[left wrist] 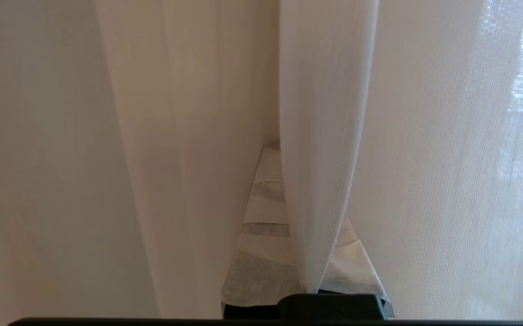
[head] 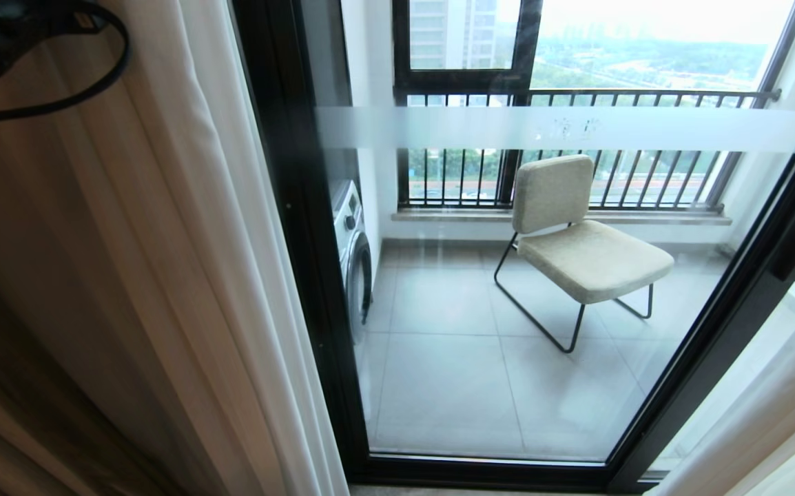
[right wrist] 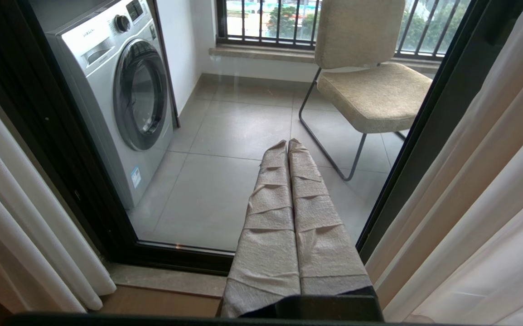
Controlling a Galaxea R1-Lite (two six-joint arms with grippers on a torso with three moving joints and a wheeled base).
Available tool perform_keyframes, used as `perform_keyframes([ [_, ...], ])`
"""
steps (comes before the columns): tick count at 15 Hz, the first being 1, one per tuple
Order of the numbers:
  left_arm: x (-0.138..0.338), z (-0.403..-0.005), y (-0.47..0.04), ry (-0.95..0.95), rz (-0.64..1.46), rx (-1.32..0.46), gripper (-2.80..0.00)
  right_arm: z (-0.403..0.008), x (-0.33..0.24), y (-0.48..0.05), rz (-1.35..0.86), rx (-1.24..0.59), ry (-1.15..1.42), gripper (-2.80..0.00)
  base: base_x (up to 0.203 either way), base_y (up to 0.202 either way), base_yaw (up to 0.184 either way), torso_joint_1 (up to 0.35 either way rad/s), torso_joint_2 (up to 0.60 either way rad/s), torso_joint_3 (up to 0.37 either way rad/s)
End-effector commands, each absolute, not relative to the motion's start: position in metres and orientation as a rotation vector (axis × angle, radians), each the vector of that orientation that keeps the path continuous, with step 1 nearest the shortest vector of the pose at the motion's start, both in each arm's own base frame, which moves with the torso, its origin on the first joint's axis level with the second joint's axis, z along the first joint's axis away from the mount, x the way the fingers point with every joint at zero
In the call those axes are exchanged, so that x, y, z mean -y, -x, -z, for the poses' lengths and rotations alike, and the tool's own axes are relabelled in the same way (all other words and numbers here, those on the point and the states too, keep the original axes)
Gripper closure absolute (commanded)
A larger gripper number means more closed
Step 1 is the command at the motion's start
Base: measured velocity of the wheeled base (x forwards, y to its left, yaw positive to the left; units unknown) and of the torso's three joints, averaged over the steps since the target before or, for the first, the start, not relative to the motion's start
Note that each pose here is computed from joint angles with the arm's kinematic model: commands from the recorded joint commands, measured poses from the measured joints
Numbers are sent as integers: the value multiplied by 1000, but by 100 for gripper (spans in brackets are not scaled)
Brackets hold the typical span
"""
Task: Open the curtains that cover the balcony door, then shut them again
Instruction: Pull the inner curtains open on both sides
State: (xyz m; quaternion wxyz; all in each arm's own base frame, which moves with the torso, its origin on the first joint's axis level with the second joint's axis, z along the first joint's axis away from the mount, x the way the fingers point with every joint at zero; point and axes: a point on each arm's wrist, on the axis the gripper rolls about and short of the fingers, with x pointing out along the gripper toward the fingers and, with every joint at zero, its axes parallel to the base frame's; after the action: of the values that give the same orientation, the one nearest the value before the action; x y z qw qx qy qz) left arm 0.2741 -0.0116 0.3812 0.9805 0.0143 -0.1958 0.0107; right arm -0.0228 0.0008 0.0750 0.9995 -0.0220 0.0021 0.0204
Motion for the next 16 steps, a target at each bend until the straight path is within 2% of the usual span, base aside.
perform_keyframes([
  [1, -3, -380, -276, -23, -71, 392, 0, -75, -1, 23, -42, -4, 44, 0, 0, 0, 0, 0, 0, 0],
  [9, -94, -371, -275, 38, -275, 370, 0, -75, -1, 23, -43, -4, 44, 0, 0, 0, 0, 0, 0, 0],
  [16, -219, -349, -269, 33, -444, 319, 0, -75, -1, 23, -43, -4, 44, 0, 0, 0, 0, 0, 0, 0],
])
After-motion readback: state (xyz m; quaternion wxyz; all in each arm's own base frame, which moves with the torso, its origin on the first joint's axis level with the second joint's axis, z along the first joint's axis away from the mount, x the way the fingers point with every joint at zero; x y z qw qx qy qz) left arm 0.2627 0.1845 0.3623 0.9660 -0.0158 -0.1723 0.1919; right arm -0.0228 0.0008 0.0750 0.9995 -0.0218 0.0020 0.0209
